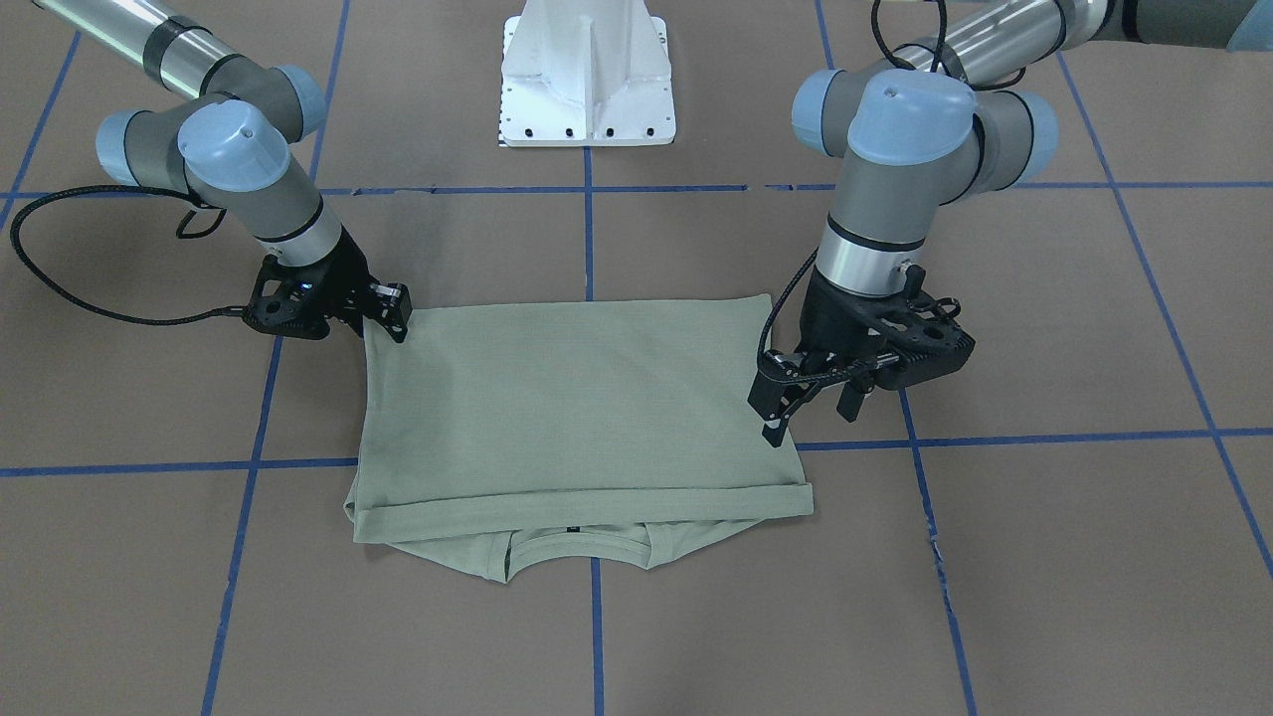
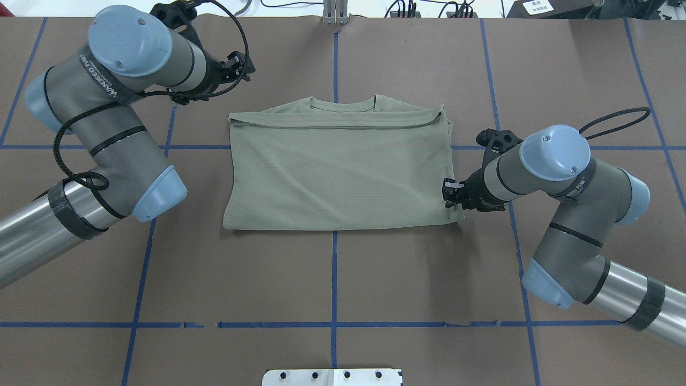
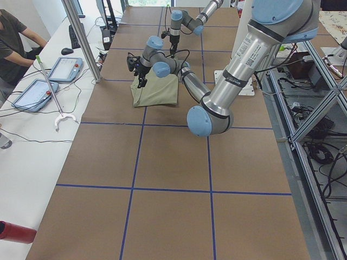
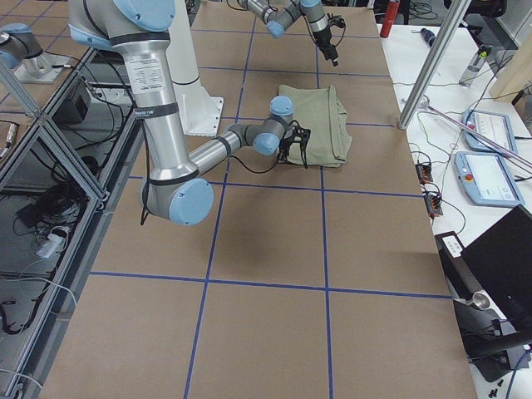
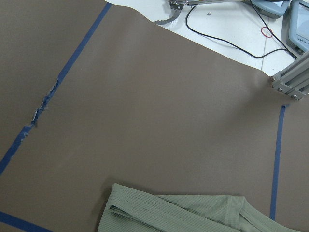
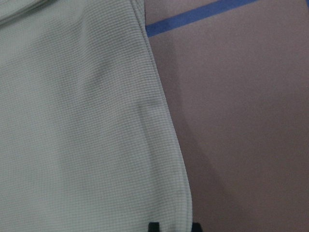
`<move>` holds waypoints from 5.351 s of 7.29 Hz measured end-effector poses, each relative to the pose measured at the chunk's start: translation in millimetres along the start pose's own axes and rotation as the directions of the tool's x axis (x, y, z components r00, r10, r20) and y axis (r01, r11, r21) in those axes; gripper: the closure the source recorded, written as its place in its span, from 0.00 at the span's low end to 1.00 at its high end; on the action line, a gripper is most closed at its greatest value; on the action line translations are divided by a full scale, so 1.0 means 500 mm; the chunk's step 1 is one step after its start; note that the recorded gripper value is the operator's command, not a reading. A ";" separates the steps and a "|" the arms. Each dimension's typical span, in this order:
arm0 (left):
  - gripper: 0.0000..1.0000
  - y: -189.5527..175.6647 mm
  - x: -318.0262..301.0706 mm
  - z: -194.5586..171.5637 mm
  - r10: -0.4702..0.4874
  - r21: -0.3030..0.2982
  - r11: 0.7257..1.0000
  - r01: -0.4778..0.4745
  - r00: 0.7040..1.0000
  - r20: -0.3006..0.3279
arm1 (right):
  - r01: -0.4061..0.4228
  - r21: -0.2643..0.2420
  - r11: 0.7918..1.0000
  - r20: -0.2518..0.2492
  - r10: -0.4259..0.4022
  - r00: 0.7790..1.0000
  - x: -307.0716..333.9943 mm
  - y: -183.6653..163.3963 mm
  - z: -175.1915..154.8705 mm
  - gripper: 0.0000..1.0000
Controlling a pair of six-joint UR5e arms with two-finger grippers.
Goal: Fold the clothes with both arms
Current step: 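Lower the right gripper onto the folded shirt's side edge and grasp, then drag the folded shirt with the right gripper toward the robot, rotating it, then release the shirt with the right gripper while the left gripper grasps its far corner, then pull the shirt corner with the left gripper away from the robot, straightening it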
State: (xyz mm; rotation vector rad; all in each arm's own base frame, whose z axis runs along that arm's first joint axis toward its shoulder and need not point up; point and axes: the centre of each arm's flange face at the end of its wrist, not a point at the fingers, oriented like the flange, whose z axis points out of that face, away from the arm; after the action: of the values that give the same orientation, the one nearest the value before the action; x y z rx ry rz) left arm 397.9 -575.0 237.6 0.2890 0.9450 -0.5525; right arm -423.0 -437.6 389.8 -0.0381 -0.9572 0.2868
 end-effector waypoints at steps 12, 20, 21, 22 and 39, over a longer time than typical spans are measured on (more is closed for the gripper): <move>0.00 0.017 -0.021 -0.006 0.000 0.004 1.000 0.000 1.000 0.000 | 0.110 -0.309 0.945 -0.084 -0.142 0.986 0.236 0.368 -0.111 1.00; 0.00 0.248 0.014 -0.020 -0.014 -0.165 0.986 0.006 0.999 -0.050 | 0.105 -0.240 0.965 0.032 -0.100 0.994 0.179 0.303 -0.221 0.00; 0.00 0.351 0.023 -0.013 -0.084 -0.233 0.970 0.074 0.996 -0.031 | 0.081 -0.177 0.981 0.064 -0.070 0.995 0.164 0.248 -0.250 0.00; 0.01 0.442 0.027 -0.009 -0.144 -0.279 0.950 0.138 0.990 0.000 | 0.059 -0.121 0.991 0.094 -0.048 0.994 0.153 0.201 -0.283 0.00; 1.00 0.420 -0.019 0.062 -0.190 -0.191 0.960 0.204 0.978 0.091 | 0.008 -0.020 1.000 0.143 -0.005 0.990 0.136 0.105 -0.339 0.00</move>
State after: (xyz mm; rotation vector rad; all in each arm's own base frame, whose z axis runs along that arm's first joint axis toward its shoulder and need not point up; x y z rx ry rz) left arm 533.2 -413.2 262.4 -0.0060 0.9571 -0.6411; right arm -260.3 -353.5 337.9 -0.0335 -1.1029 0.2764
